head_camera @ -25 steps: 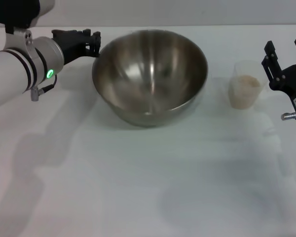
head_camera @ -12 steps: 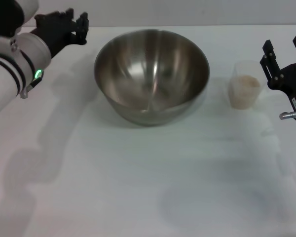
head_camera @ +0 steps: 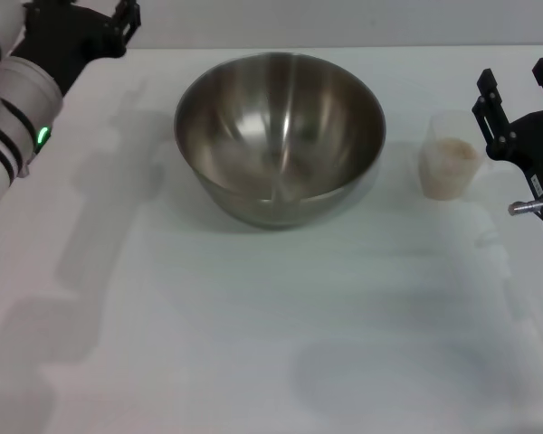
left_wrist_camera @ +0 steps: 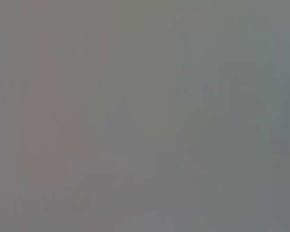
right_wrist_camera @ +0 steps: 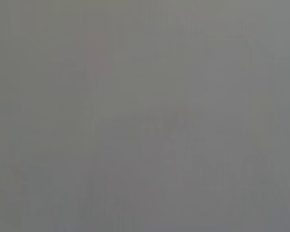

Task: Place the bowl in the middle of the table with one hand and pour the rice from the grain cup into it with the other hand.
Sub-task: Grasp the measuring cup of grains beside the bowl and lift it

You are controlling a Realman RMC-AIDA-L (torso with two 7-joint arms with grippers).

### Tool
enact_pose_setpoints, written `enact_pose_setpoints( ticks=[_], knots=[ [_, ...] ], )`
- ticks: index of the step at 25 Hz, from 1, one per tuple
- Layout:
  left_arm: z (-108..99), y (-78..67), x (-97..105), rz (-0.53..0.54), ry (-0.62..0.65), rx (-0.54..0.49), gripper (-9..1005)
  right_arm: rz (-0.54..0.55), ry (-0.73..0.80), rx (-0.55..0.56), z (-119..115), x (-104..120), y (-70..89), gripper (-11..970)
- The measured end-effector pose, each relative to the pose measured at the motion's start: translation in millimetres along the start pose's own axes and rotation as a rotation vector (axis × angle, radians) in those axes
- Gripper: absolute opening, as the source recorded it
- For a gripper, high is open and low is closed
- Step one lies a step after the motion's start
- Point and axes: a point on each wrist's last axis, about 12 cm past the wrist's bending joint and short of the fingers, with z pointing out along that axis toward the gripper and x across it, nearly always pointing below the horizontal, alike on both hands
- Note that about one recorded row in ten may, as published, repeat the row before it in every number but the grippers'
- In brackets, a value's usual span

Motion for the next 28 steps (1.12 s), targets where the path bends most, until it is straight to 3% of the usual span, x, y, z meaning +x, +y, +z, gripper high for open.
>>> enact_pose_setpoints(
  ticks=[7, 16, 21, 28],
  knots=[
    [-4.1, 10.3, 3.3, -0.035, 0.005, -0.036, 796, 0.000, -0.003, 0.000, 0.2, -0.4, 0.1, 638],
    [-10.2, 13.0, 5.5, -0.020, -0.049, -0.068, 856, 0.015, -0.004, -0.002, 0.8, -1.0, 3.3, 638],
    [-18.5, 15.5, 4.0, -0.011, -0.169, -0.116, 856, 0.021, -0.002, 0.000, -0.7, -0.8, 4.2, 638],
    [-34.4, 17.5, 21.5, 0.022, -0.340, -0.177, 856, 0.027, 0.001, 0.004, -2.5, -0.5, 4.8, 638]
  ],
)
